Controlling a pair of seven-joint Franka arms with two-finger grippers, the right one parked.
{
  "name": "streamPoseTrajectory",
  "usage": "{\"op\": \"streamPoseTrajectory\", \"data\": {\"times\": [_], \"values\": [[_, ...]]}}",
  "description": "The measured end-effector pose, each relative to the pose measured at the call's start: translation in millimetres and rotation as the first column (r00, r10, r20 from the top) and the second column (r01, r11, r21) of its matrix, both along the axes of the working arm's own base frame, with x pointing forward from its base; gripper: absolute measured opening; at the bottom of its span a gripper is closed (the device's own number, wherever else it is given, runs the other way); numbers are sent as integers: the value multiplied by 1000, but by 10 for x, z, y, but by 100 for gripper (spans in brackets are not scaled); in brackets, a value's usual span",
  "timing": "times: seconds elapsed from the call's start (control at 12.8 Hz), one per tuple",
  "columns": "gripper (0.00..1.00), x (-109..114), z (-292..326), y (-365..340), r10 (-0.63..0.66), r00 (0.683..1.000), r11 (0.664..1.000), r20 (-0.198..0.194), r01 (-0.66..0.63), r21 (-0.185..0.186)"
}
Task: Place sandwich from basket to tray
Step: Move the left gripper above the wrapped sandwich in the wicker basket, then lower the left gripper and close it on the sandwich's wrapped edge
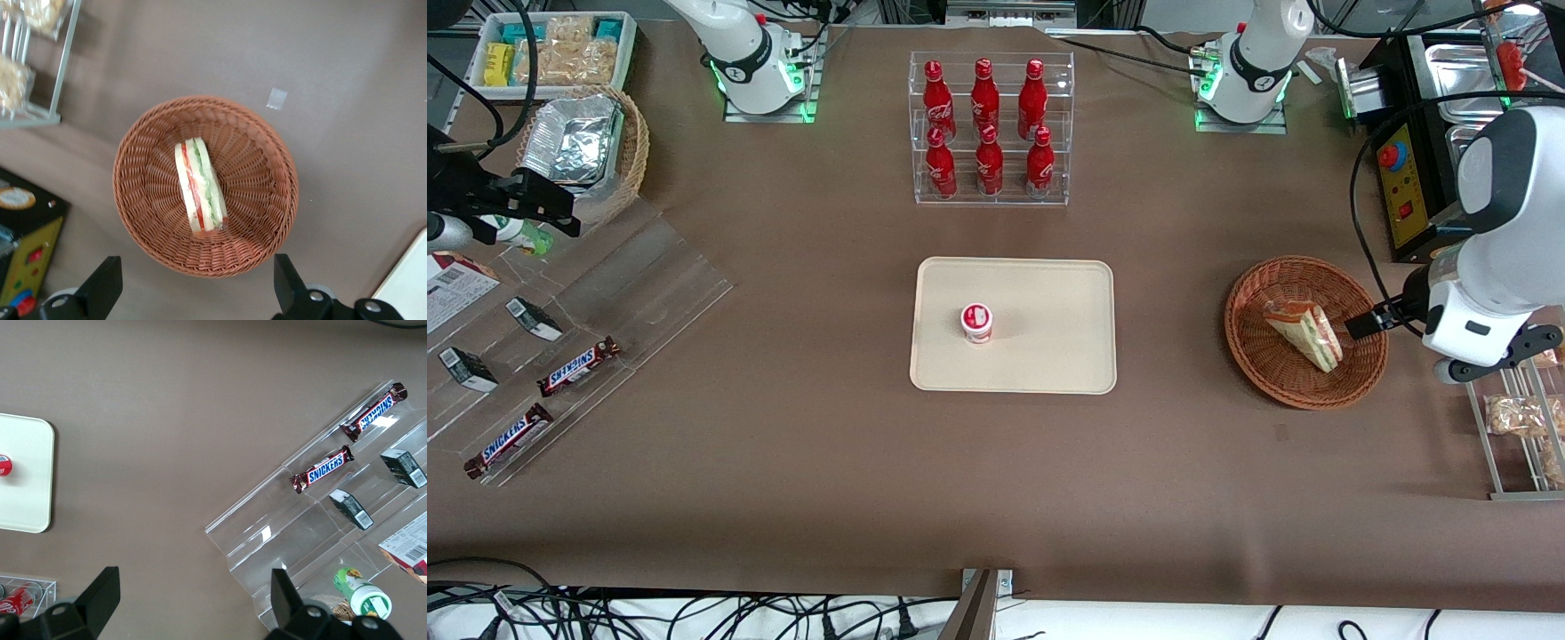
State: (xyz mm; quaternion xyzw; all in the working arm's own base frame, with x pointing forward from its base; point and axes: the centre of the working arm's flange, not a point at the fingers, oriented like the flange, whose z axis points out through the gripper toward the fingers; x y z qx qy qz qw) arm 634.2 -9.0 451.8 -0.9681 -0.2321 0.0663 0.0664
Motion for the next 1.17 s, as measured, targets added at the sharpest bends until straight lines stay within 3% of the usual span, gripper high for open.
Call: {"op": "streamPoseTrajectory", "data": {"times": [0.16,0.31,0.63,0.86,1.02,1.17], "values": [[100,-32,-227,-54,14,1000,999,-25,-13,32],[100,-92,-458,-142,24,999,995,-31,-21,94],[100,-238,-885,-213,101,995,984,10,-102,145],[100,-411,-1221,-221,140,988,962,72,-152,226],[100,-494,-1360,-260,165,980,955,107,-186,231],[100,-571,-1451,-288,168,977,958,134,-194,213]]}}
